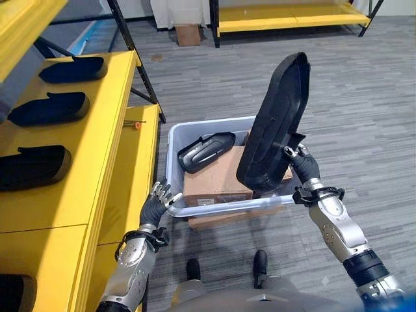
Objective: Move parts from the plastic box to the shelf.
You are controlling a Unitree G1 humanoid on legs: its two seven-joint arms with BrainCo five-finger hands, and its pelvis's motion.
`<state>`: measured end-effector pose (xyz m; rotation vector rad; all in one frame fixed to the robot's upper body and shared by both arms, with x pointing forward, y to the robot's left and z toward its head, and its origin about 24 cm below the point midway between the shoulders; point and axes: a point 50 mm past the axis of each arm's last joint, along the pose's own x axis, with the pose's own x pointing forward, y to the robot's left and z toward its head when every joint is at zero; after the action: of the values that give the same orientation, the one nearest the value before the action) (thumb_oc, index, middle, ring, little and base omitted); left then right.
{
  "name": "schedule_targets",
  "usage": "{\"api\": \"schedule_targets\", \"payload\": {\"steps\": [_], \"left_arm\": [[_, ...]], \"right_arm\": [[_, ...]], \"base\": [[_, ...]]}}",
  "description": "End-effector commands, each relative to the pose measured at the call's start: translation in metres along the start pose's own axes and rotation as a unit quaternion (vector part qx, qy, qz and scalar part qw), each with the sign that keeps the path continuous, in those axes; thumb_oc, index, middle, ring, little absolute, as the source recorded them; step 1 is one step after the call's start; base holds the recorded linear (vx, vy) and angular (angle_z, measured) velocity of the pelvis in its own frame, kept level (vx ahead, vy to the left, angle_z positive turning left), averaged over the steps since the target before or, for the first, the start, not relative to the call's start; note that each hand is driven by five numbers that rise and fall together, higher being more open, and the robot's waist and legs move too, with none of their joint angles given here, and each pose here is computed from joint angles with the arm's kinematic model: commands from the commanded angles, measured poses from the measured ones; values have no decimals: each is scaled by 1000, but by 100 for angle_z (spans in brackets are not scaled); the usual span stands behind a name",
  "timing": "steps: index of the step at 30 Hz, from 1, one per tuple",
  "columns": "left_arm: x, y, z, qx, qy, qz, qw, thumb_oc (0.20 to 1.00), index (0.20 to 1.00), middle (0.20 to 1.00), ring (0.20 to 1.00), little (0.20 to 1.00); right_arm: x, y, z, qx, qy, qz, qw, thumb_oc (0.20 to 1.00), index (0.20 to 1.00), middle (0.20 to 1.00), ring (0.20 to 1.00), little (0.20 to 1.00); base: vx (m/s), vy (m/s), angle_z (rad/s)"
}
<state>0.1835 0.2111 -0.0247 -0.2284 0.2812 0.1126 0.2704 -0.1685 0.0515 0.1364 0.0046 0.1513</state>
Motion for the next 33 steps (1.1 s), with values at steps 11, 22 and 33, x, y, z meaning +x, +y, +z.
{"api": "schedule_targets", "payload": {"steps": [11,22,33], "left_arm": [[1,18,8,7,-23,28,999,1000,1000,1000,1000,1000],[5,6,14,23,-36,-9,999,1000,1000,1000,1000,1000],[6,18,26,49,-53,6,997,1000,1000,1000,1000,1000]], "right_arm": [[12,4,72,-32,-156,41,986,200,200,200,200,200],[-22,-11,23,-3,-69,-10,998,200,200,200,200,200],[-12,4,13,21,-55,-2,998,200,200,200,200,200]], "base": [[-132,-116,53],[-13,188,70],[-3,260,53]]}}
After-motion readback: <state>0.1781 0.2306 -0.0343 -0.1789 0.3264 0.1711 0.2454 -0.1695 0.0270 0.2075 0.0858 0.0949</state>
